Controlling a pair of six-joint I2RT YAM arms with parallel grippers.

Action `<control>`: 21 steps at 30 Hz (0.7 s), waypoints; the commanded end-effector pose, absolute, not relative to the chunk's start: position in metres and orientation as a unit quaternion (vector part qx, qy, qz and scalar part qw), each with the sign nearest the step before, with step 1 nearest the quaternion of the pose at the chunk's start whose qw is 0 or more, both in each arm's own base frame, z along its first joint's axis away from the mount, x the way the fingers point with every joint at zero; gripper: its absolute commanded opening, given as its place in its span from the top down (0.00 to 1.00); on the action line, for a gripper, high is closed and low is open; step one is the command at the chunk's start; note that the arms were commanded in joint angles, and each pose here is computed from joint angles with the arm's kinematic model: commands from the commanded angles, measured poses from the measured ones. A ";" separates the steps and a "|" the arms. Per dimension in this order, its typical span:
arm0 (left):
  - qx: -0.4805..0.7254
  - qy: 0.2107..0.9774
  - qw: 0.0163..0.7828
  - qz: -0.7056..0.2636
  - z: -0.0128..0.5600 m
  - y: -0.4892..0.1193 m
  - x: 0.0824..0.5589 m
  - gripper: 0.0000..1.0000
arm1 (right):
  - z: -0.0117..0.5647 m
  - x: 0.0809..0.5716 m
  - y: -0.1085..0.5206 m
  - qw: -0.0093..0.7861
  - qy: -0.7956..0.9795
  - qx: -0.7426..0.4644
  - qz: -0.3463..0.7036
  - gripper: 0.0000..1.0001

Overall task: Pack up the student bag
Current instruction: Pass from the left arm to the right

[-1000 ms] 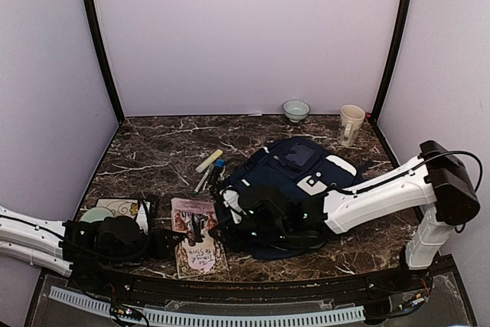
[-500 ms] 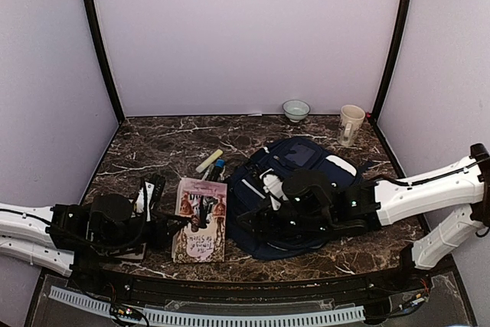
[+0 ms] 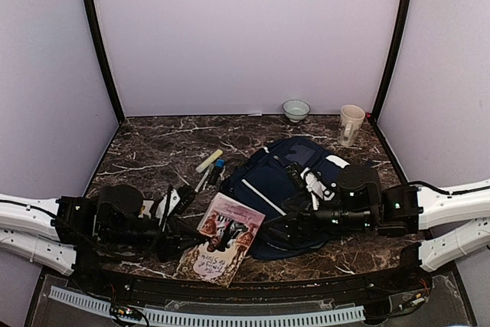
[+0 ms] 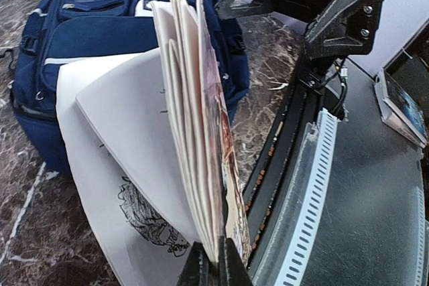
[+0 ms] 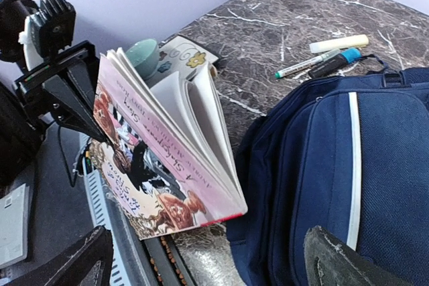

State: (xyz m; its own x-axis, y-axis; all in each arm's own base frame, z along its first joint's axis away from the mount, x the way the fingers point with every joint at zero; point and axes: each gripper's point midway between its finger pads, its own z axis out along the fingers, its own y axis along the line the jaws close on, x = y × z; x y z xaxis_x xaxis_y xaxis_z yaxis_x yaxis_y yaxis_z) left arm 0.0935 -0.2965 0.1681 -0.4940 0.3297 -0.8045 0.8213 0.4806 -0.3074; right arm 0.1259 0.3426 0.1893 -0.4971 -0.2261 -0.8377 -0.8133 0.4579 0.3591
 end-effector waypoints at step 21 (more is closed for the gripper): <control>0.443 0.678 0.341 -0.477 0.222 -0.333 0.054 1.00 | 0.188 0.087 0.356 0.305 0.718 -0.371 0.503 0.20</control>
